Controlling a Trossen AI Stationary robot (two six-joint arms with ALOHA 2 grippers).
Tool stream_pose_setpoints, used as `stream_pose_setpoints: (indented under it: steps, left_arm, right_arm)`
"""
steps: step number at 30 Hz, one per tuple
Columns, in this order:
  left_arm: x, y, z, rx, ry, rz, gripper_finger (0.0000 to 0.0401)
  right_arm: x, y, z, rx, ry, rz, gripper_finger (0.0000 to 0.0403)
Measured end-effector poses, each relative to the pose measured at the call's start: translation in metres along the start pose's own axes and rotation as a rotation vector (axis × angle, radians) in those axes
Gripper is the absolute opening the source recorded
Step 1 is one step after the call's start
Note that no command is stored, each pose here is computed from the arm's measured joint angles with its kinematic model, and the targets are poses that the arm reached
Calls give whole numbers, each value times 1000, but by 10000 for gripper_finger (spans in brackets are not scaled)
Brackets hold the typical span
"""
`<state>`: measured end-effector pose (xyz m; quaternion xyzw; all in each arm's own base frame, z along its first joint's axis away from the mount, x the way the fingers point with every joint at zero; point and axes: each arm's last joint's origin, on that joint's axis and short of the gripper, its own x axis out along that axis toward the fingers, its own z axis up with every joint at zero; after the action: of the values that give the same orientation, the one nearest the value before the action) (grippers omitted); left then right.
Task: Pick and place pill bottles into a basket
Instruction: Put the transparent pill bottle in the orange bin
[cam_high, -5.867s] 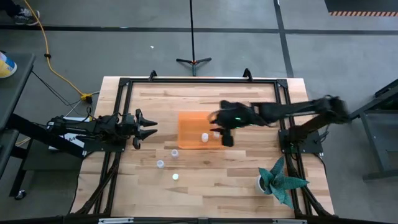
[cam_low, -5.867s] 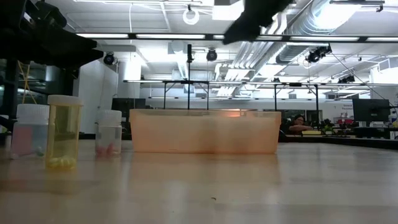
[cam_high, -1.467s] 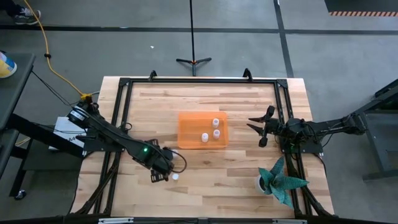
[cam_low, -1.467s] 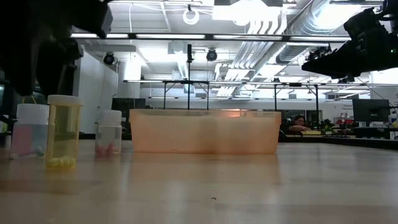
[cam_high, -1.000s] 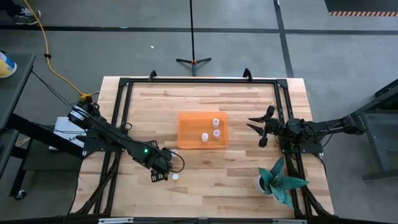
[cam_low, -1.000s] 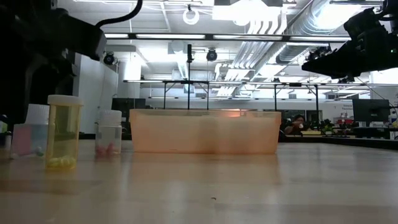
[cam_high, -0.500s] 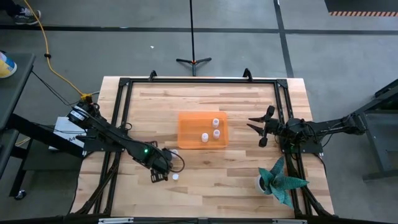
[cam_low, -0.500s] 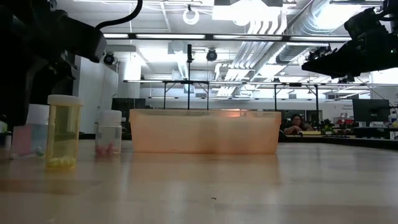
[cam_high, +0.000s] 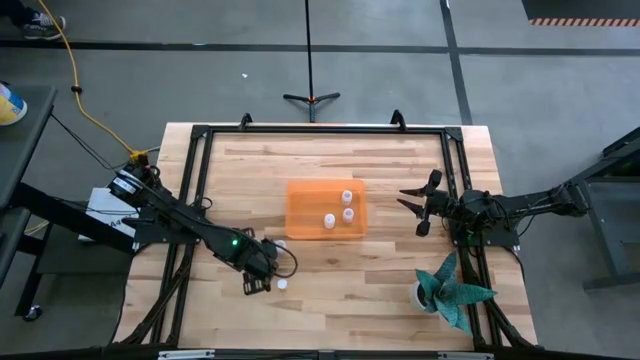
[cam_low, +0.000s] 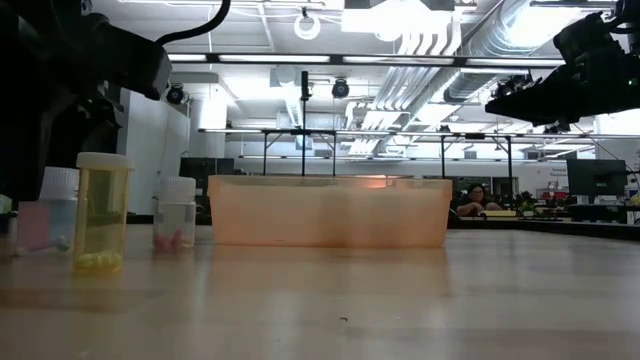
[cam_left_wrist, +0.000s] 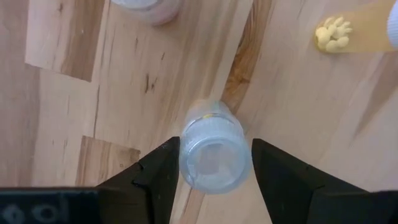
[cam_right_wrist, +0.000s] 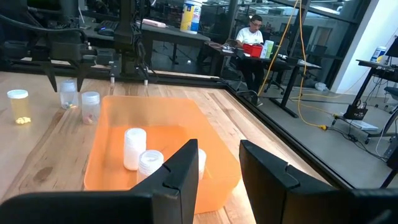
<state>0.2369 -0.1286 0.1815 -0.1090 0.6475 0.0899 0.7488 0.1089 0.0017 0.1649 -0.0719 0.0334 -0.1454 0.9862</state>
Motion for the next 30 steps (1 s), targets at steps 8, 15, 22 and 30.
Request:
stream_pose_setpoints:
  steps: [8, 15, 22, 30]
  left_arm:
    - [0, 0, 0, 0, -8, 7, 228]
    - [0, 0, 1, 13, -15, 13, 170]
    - [-14, -5, 6, 32, -5, -16, 170]
    - [-80, -8, 31, 77, -91, 80, 178]
  right_arm:
    - [0, 0, 0, 0, 0, 0, 108]
    - [0, 0, 0, 0, 0, 0, 108]
    - [0, 0, 0, 0, 0, 4, 108]
    - [0, 0, 0, -1, -1, 4, 108]
